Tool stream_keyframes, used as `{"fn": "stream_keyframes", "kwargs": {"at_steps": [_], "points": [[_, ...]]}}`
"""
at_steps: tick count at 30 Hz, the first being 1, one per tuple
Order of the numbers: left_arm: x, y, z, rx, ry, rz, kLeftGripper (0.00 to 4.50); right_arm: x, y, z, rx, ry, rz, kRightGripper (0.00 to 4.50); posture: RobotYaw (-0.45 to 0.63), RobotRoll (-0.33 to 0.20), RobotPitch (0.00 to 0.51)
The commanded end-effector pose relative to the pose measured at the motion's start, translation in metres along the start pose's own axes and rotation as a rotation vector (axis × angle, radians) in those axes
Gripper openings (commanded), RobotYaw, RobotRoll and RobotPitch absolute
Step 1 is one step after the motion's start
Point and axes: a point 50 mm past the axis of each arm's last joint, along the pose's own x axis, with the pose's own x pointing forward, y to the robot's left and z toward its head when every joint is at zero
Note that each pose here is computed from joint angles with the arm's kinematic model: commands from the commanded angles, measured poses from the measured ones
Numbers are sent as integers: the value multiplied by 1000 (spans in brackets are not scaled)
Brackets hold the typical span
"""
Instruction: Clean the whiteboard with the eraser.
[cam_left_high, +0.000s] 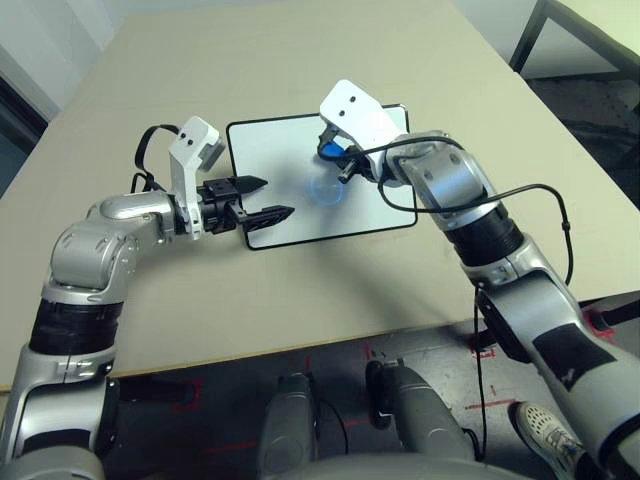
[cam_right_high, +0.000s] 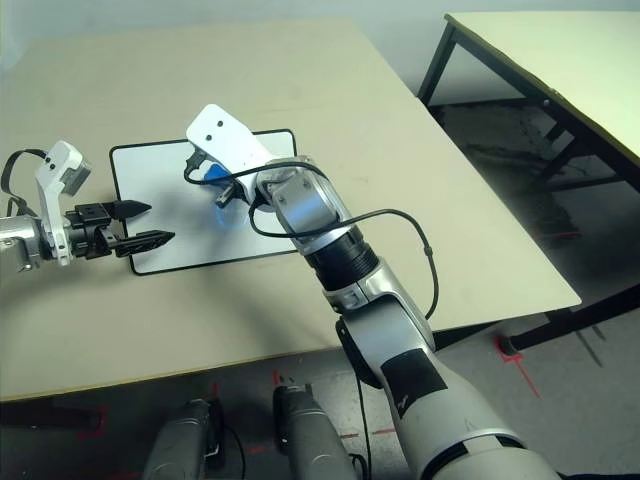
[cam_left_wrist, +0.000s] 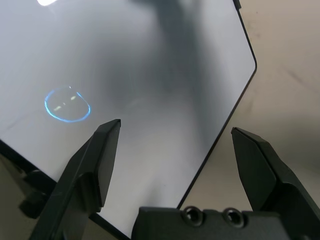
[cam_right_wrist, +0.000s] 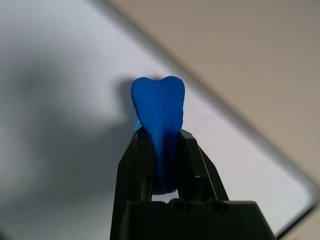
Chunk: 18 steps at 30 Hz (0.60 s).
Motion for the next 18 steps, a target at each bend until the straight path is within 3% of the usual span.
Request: {"fn": "stream_keyframes", "kwargs": {"at_steps": [1, 5, 7, 10, 14, 18], "points": [[-1, 14, 17, 52, -171, 135, 4500, -6, -23, 27, 77, -145, -94, 584, 0, 0, 140], [-9, 32, 46, 97, -473, 382, 4500, -22, -62, 29, 180, -215, -268, 584, 11, 0, 130], [-18, 43, 50, 107, -562, 507, 4500, -29, -80, 16, 216, -195, -361, 584, 11, 0, 124], [-44, 66, 47, 80, -672, 761, 4500, -41, -108, -21, 287, -101, -507, 584, 17, 0, 111], [-68, 85, 22, 93, -654, 954, 4500, -61, -127, -85, 370, 84, -635, 584, 11, 0, 97], [-74, 93, -8, 55, -598, 1012, 4500, -72, -120, -133, 457, 245, -630, 584, 2, 0, 91]]}}
